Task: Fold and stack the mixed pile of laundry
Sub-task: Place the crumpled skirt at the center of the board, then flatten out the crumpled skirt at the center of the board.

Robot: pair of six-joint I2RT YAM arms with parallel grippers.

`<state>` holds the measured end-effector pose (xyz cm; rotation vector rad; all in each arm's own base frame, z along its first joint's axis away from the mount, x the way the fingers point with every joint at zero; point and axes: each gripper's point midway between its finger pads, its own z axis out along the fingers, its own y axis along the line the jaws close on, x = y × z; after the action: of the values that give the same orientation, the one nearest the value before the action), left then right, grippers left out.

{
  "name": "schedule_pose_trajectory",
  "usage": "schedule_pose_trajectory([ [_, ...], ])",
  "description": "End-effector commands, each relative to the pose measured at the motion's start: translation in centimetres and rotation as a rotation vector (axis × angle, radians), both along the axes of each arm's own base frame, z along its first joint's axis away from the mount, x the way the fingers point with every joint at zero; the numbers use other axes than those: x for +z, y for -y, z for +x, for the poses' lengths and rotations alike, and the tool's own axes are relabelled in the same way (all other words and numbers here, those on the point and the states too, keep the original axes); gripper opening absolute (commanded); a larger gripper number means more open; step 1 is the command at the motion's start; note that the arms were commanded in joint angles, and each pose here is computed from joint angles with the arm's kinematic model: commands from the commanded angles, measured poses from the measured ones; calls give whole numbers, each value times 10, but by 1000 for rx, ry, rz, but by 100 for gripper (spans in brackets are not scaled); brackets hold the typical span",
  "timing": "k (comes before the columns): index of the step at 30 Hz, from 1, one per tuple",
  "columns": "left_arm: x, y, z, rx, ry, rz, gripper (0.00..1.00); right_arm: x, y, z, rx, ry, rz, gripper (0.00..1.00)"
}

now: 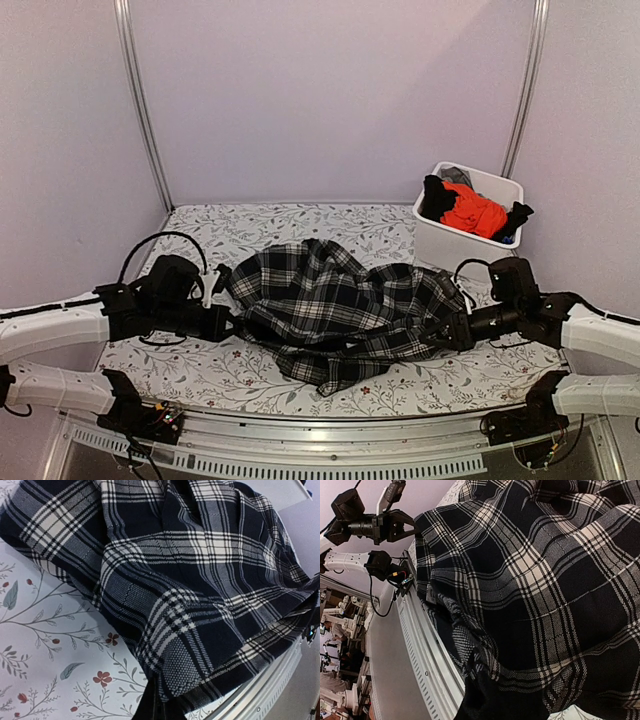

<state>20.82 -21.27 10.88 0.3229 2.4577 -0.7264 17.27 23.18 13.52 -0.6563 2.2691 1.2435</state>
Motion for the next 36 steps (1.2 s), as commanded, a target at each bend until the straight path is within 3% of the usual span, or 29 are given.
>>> schedule_pose_trajectory([
  [1, -10, 9, -16, 18, -65, -7, 0, -16, 1, -12, -54, -98, -14, 17],
  [3, -18, 10, -23, 12, -94, 8, 0, -19, 5, -20, -58, -114, -8, 55],
  [4, -21, 10, -27, 10, -106, 16, 4, -18, 6, -22, -66, -124, 0, 80],
  [5, -23, 9, -30, 13, -110, 25, 11, -13, 7, -23, -74, -119, 10, 96],
  [6, -24, 8, -32, 23, -114, 30, 20, -9, 8, -24, -83, -120, 18, 99],
  [10, -21, 4, -40, 36, -124, 1, 41, 8, 13, -24, -125, -107, 42, 99],
  [15, -15, 4, -44, 43, -129, -40, 59, -13, 17, -30, -133, -201, -31, 98],
  [21, -2, 3, -32, 102, -106, -53, 90, -35, 21, -31, -193, -298, -112, 88],
  [25, -22, 8, -36, 113, -188, -29, 92, -21, 13, -22, -194, -228, -154, 87],
  [28, -37, 5, -43, 126, -233, -20, 87, -12, -1, -19, -144, -164, -208, 86],
  [36, -37, 4, -49, 146, -246, -95, 82, -30, -47, -39, 29, -28, -529, 80],
])
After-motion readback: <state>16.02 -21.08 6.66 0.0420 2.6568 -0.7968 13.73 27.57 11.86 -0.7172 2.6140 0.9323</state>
